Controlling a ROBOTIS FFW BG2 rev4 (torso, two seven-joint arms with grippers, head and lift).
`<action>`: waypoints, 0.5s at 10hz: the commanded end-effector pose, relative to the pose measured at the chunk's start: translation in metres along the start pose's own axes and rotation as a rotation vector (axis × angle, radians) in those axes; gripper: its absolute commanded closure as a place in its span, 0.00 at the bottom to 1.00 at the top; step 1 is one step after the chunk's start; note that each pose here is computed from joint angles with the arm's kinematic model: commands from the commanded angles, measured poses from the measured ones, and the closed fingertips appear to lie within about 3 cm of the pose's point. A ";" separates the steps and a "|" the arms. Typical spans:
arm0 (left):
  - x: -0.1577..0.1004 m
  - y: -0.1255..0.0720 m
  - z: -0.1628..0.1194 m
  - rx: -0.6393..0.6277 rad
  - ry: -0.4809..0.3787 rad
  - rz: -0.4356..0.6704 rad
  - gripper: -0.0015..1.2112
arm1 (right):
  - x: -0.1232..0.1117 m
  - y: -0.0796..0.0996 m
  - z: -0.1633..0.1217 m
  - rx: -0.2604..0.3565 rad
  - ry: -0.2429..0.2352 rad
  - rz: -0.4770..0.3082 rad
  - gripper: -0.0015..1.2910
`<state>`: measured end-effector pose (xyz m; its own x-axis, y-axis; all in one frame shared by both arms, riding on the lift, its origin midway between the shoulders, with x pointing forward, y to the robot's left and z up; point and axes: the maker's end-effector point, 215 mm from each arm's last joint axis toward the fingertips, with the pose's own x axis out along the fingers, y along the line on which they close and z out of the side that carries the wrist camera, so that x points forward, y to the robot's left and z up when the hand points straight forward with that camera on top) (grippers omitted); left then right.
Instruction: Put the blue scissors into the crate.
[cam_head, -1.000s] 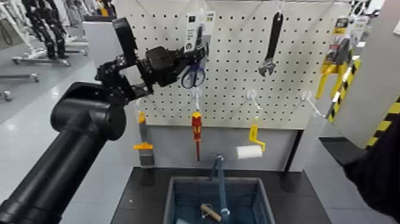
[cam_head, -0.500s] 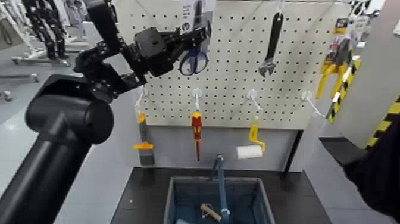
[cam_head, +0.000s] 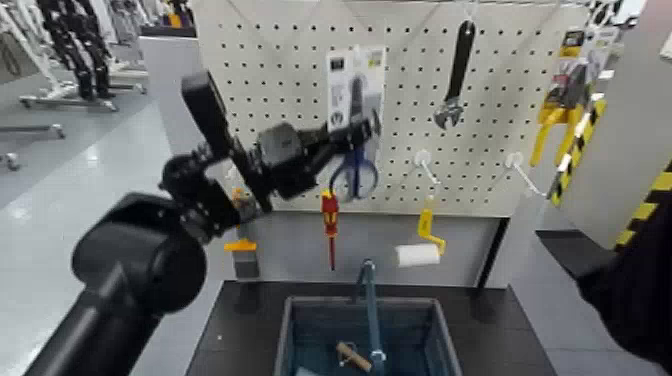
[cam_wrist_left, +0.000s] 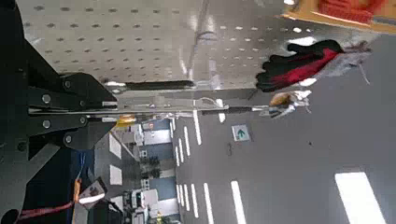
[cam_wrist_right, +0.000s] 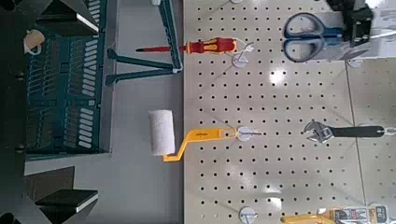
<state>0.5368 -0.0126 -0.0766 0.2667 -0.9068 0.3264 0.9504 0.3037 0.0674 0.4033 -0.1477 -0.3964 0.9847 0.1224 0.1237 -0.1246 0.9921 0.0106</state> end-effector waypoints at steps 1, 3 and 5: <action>-0.035 -0.002 -0.063 -0.181 0.049 0.063 0.97 | 0.000 0.000 -0.001 0.002 0.002 -0.001 0.06; -0.059 -0.002 -0.108 -0.269 0.100 0.112 0.97 | 0.000 0.000 -0.002 0.000 0.005 0.000 0.06; -0.082 -0.002 -0.151 -0.335 0.160 0.157 0.97 | 0.000 0.001 -0.001 0.001 0.004 0.001 0.06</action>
<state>0.5365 0.0139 -0.2305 0.3966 -0.9006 0.1777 0.8998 0.3430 -0.2695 0.4031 -0.1472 -0.3983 0.9853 0.1227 0.1189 -0.1249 0.9921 0.0113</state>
